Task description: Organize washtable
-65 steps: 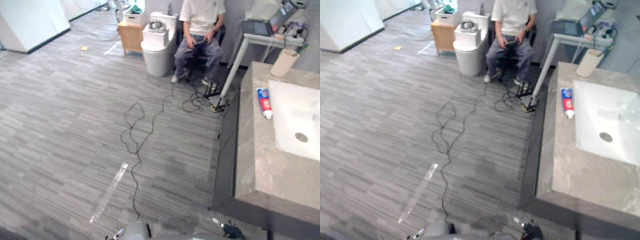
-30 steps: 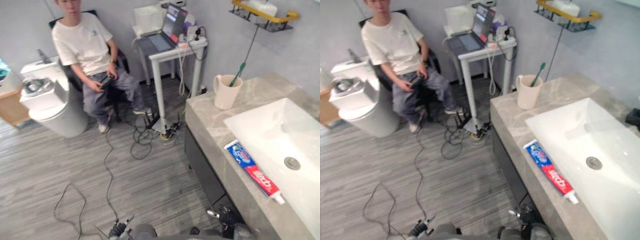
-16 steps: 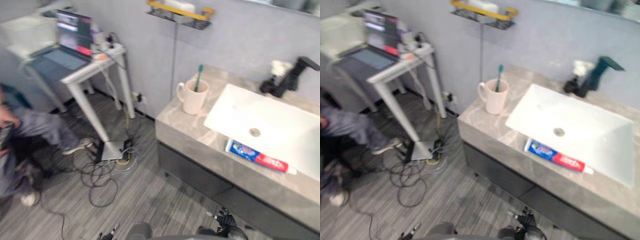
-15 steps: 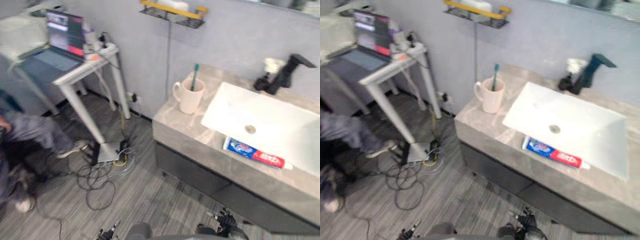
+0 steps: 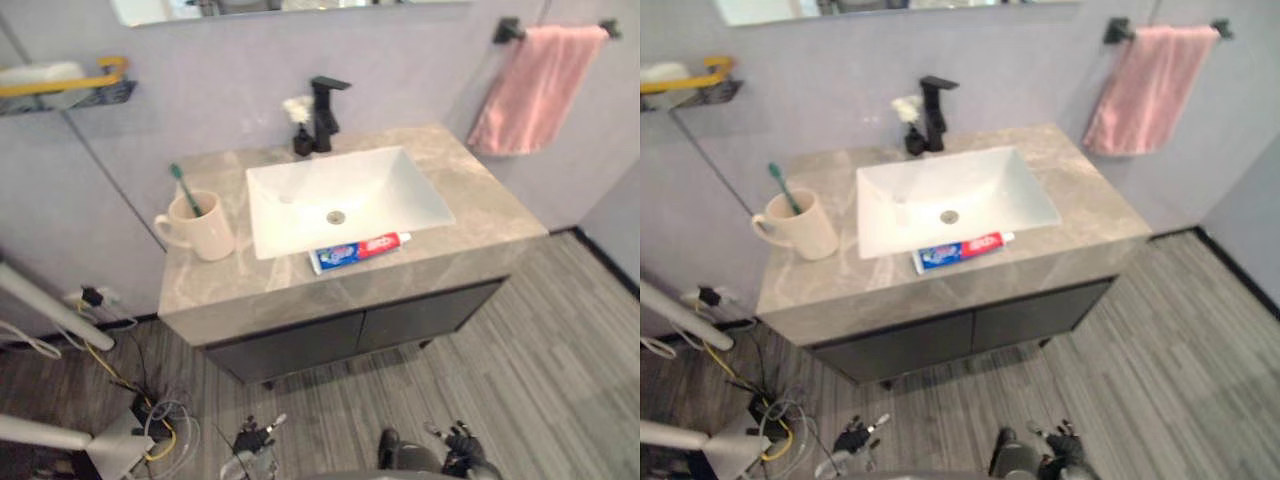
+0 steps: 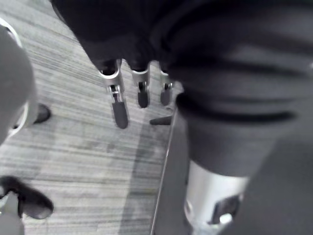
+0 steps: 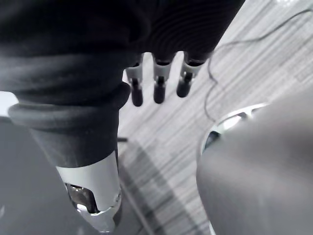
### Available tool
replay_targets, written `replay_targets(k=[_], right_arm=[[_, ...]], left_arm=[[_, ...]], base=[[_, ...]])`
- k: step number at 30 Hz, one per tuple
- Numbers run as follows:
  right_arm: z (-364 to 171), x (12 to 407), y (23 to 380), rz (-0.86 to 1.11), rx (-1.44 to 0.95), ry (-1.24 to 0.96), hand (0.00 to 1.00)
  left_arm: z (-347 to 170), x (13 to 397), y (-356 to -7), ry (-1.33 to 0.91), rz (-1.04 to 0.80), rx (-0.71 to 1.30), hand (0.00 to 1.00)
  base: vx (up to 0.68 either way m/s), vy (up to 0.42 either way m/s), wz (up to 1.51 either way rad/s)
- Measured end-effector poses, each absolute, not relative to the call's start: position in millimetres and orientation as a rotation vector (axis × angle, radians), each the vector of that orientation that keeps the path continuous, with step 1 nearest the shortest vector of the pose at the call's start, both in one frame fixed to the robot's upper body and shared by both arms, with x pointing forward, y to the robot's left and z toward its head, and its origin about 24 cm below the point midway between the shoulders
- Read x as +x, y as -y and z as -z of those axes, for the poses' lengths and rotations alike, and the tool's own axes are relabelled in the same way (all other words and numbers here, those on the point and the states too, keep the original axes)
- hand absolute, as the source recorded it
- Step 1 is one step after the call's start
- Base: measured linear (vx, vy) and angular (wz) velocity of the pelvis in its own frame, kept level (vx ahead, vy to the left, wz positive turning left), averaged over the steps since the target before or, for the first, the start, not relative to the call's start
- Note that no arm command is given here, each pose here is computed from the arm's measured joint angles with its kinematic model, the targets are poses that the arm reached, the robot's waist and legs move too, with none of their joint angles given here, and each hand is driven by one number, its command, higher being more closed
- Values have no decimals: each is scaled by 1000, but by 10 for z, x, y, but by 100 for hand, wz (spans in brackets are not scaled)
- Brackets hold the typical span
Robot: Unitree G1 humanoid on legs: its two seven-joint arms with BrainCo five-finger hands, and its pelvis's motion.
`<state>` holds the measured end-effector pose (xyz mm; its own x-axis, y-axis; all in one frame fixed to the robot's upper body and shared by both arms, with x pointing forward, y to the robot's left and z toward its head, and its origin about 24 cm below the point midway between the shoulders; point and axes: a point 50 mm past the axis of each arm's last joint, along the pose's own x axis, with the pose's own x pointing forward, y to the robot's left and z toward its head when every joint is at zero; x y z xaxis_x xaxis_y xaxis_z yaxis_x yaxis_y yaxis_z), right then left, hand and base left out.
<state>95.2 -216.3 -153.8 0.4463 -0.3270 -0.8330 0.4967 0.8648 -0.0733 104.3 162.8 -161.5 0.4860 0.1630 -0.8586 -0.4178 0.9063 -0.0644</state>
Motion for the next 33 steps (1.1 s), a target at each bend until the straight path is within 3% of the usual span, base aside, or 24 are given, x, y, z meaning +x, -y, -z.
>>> replay_targets(k=[13,18,33], right_arm=[[1660,647,2123,527,225,-1109,0],[1692,479,2099,527,281,-1143,0],[1695,508,2091,515,301,-1139,0]], left_arm=[[1645,886,-1961,-1063,-396,-186,0],[1650,887,-1957,-1068,-393,-190,0],[1648,927,-1922,-1073,-330,-149,0]], base=[[-7,32,-38],[-42,148,32],[17,76,24]])
